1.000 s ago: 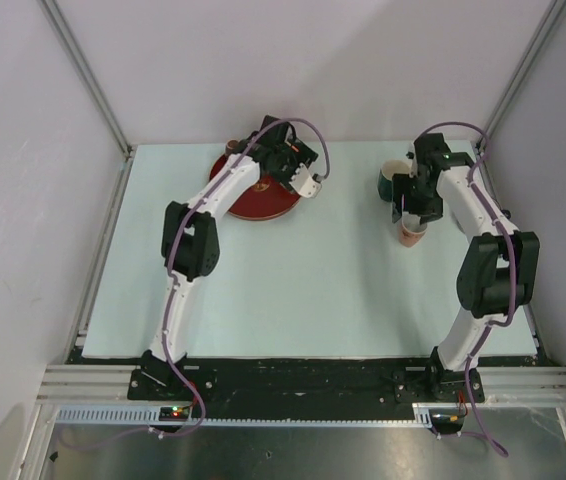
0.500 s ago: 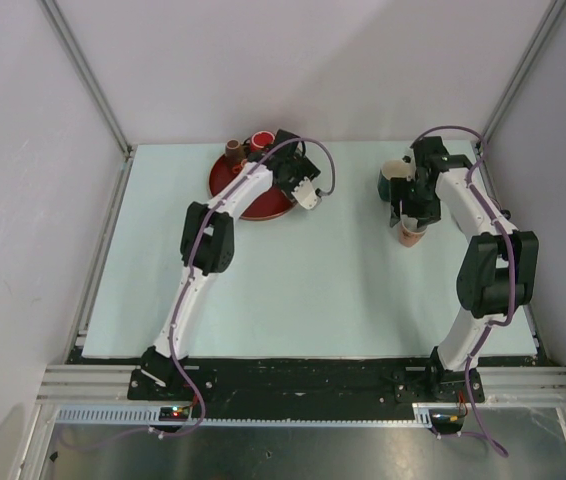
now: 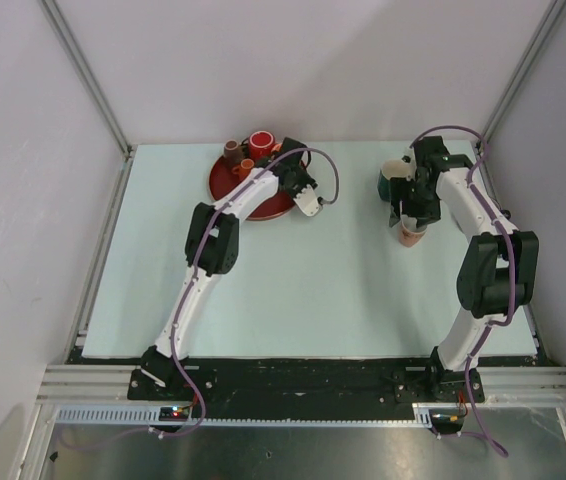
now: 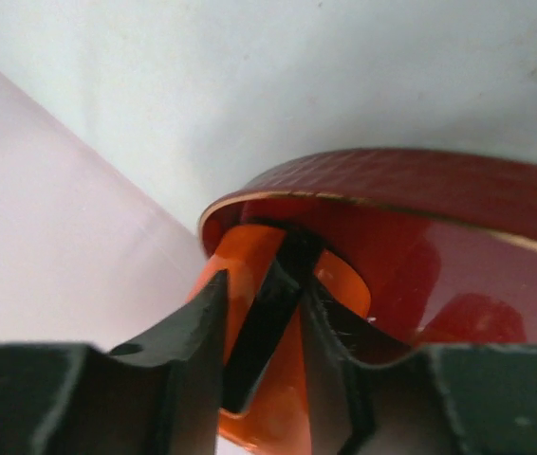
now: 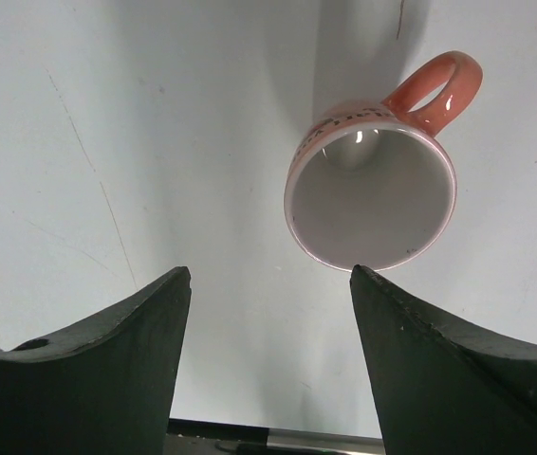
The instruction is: Turn the mug right side up
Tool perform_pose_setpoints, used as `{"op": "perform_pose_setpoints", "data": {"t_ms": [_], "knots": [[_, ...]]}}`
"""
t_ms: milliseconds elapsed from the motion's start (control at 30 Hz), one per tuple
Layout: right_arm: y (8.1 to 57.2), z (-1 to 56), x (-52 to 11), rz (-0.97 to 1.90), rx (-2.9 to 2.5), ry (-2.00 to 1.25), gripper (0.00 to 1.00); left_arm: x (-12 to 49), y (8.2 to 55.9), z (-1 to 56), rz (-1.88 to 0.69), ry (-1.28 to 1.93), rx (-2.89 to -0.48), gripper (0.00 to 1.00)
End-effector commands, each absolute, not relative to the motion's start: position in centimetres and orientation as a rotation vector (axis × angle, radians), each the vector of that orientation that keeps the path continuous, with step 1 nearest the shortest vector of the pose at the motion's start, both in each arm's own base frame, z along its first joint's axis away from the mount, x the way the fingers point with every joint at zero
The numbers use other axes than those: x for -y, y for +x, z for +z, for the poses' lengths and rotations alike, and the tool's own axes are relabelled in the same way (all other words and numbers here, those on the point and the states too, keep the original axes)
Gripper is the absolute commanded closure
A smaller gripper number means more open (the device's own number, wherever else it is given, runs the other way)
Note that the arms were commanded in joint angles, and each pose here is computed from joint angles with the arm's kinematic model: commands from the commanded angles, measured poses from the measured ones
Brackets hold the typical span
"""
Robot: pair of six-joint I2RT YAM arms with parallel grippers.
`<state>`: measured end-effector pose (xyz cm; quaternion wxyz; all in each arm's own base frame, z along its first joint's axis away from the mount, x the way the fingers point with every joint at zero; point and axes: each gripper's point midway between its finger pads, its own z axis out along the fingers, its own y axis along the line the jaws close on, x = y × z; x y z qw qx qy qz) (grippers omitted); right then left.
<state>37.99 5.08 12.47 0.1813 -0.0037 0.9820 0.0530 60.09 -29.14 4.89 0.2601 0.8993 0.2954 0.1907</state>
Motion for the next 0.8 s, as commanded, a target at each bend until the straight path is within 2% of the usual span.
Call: {"op": "perform_pose_setpoints", "data": {"t_ms": [0, 133, 200, 433, 767], "knots": [[38.9, 13.9, -5.1, 0.158, -2.731, -0.027, 0.27, 29.5, 59.8, 6.8, 0.642, 2.610, -0.367, 0.73], [38.8, 14.4, -5.0, 0.155, -2.729, -0.026, 0.27, 29.3, 59.8, 7.8, 0.635, 2.578, -0.428, 0.93], [38.8, 14.7, -5.0, 0.152, -2.726, -0.025, 0.27, 29.3, 59.7, 8.4, 0.632, 2.560, -0.447, 0.98], [38.9, 16.9, -4.8, 0.143, -2.683, -0.025, 0.27, 30.4, 59.3, 14.0, 0.595, 2.389, -0.542, 1.00], [38.7, 22.5, -4.8, 0.191, -2.524, -0.043, 0.26, 31.1, 56.9, 26.3, 0.322, 1.873, -0.973, 1.00]]}}
